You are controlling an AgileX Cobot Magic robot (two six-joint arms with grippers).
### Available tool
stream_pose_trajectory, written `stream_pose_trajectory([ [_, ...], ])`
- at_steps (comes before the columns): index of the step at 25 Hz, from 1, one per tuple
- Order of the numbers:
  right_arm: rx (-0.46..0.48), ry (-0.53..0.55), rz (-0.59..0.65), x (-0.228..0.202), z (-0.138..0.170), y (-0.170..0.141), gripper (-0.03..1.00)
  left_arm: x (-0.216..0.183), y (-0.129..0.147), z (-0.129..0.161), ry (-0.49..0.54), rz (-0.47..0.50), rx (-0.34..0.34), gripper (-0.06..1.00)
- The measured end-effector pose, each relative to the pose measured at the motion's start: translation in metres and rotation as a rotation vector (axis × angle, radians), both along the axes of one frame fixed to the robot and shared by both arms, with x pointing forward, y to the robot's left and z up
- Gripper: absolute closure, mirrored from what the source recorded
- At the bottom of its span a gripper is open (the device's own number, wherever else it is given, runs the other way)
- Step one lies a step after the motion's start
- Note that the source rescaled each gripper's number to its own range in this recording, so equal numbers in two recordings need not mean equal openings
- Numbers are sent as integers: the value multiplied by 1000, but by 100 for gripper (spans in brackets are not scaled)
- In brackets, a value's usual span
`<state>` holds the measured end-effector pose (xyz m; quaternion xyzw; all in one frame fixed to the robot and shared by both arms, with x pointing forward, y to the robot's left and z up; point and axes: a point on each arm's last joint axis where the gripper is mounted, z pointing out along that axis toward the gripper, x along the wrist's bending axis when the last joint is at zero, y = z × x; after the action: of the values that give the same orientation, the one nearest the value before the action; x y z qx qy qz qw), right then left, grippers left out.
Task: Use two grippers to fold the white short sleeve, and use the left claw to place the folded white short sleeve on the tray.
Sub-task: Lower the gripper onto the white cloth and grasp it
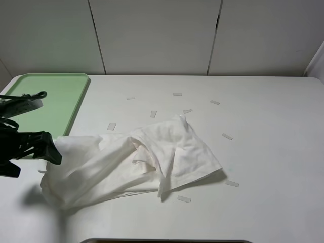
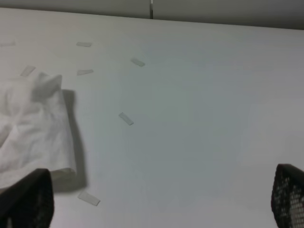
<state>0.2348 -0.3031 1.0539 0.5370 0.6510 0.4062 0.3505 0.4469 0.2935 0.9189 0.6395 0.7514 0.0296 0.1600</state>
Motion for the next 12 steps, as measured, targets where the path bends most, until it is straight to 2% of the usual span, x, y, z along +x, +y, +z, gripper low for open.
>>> stream_pose_trajectory([
  [6,0,0,0,0,0,0,-3,9,-7,-14,-20,-14,23,0],
  [12,0,0,0,0,0,0,-3,19,-20,-44,1,-23,50,1],
])
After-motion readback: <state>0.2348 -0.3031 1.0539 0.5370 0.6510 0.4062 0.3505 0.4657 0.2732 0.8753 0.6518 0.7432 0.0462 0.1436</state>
